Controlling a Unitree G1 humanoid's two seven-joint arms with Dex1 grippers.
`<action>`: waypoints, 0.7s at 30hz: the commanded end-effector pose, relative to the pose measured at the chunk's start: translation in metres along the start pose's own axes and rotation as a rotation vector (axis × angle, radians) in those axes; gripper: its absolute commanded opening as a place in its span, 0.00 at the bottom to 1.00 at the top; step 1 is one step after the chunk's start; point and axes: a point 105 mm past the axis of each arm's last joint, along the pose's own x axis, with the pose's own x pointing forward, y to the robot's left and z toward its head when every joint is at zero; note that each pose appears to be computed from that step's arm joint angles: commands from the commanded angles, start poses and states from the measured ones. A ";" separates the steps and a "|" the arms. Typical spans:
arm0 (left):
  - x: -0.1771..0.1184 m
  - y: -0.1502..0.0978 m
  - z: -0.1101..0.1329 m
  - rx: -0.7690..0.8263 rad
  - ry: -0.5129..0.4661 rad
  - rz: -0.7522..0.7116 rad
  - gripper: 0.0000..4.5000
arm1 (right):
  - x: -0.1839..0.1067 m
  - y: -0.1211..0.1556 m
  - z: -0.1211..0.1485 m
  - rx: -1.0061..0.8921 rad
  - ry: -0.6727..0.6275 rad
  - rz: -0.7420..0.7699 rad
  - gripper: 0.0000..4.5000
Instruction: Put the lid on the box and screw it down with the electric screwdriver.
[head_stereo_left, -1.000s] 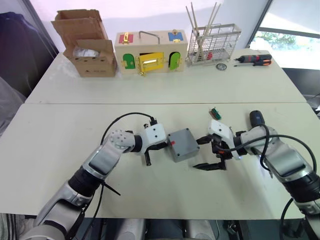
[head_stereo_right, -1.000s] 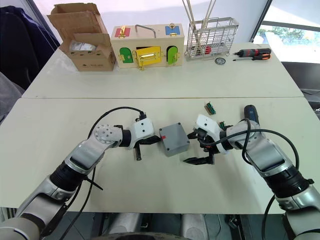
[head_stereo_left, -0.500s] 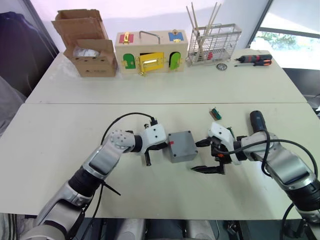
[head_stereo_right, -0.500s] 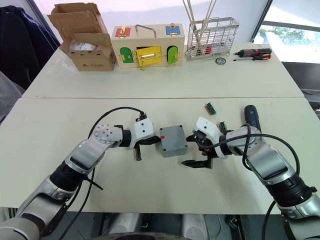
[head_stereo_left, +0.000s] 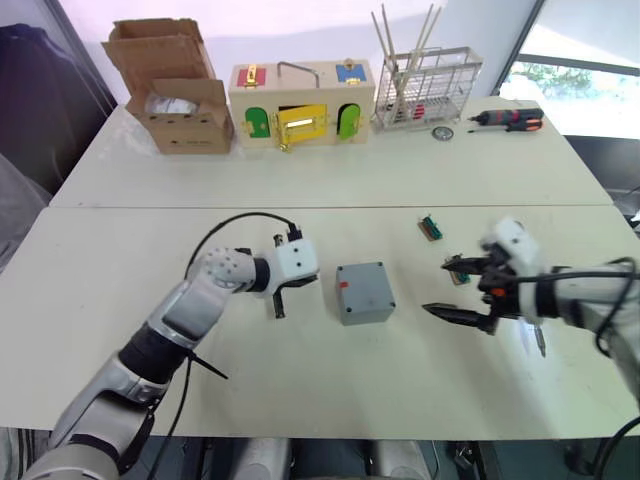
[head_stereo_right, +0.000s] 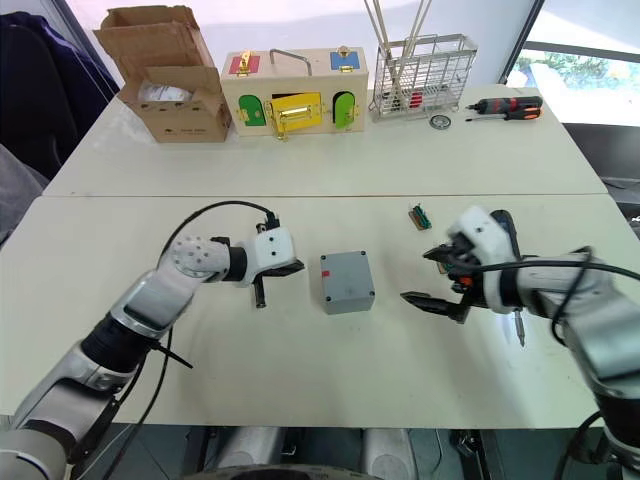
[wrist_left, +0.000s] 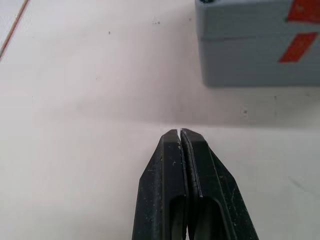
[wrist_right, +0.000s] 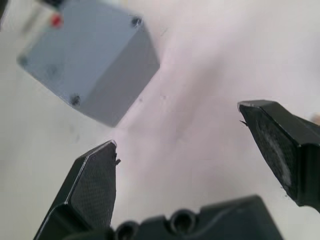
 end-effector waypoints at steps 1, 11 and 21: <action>-0.031 0.003 0.045 -0.029 -0.189 -0.043 0.00 | -0.026 -0.015 0.008 0.112 -0.108 -0.099 0.99; -0.032 -0.028 0.081 -0.078 -0.321 -0.214 0.00 | 0.002 -0.052 -0.023 0.247 -0.230 -0.359 0.88; -0.024 -0.038 0.079 -0.098 -0.314 -0.218 0.00 | 0.023 -0.069 -0.036 0.256 -0.243 -0.480 0.45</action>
